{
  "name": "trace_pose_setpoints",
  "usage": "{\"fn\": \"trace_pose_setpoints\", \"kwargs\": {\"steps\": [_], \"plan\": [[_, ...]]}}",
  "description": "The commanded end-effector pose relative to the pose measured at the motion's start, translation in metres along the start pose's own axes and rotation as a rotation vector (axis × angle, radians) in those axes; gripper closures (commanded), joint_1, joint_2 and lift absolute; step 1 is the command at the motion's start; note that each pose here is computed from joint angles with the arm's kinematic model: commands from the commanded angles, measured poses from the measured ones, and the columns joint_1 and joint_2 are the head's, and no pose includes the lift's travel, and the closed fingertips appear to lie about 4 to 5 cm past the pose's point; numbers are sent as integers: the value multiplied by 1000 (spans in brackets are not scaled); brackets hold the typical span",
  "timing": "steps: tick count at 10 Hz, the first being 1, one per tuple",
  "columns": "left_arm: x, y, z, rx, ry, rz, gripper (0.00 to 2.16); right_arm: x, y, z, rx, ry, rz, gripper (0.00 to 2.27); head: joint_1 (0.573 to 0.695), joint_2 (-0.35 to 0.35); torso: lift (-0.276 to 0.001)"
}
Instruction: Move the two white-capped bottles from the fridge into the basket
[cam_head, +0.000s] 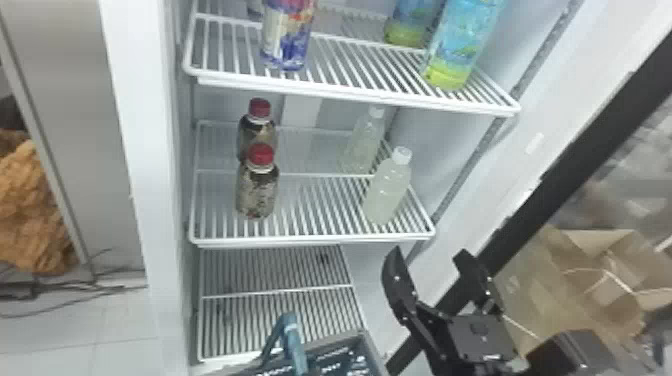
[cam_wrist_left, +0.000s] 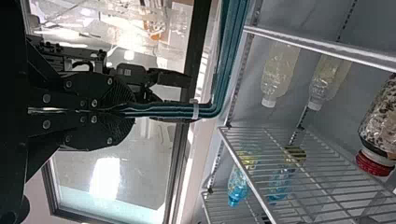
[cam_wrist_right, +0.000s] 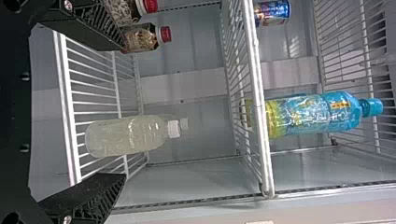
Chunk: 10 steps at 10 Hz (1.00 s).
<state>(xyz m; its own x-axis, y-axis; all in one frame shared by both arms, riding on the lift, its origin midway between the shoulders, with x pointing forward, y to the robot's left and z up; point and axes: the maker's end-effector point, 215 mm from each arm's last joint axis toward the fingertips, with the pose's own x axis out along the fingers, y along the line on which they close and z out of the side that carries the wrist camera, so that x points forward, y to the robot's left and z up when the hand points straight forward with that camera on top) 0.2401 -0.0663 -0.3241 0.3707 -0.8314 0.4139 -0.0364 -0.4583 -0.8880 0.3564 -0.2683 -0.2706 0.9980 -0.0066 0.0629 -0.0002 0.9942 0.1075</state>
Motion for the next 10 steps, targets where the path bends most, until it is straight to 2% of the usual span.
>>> {"fn": "trace_pose_setpoints", "kwargs": {"steps": [1, 10], "plan": [[0, 0, 0, 0, 0, 0, 1119, 0, -1, -1, -2, 1, -1, 67, 695, -350, -260], [1, -1, -1, -4, 5, -2, 1119, 6, -3, -14, 1, 21, -2, 67, 695, -350, -260]]}}
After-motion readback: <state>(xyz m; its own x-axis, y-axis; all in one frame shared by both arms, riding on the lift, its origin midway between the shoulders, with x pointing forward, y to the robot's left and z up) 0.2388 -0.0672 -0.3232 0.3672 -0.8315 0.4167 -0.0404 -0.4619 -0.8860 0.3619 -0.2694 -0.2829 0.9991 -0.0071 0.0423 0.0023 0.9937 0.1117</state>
